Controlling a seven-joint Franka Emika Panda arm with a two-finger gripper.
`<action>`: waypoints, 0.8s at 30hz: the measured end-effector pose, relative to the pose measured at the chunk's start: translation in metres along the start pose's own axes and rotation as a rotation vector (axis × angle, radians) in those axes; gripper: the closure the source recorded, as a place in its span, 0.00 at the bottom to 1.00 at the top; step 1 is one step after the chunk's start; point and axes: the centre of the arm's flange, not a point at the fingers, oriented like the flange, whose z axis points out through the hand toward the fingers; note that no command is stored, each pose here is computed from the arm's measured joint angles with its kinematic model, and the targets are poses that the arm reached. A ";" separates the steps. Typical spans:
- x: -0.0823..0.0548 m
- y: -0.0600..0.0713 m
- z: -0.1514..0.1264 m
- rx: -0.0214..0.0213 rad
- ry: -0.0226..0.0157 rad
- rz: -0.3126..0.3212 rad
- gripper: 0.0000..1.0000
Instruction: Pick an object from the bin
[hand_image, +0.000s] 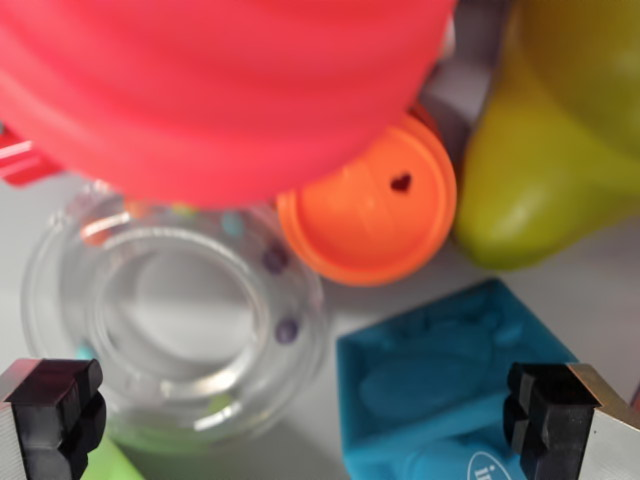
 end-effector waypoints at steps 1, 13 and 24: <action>0.000 -0.003 0.000 0.0031 0.0030 -0.001 0.00; 0.005 -0.017 0.019 0.0400 0.0343 -0.010 0.00; 0.001 -0.013 0.037 0.0300 0.0210 -0.004 0.00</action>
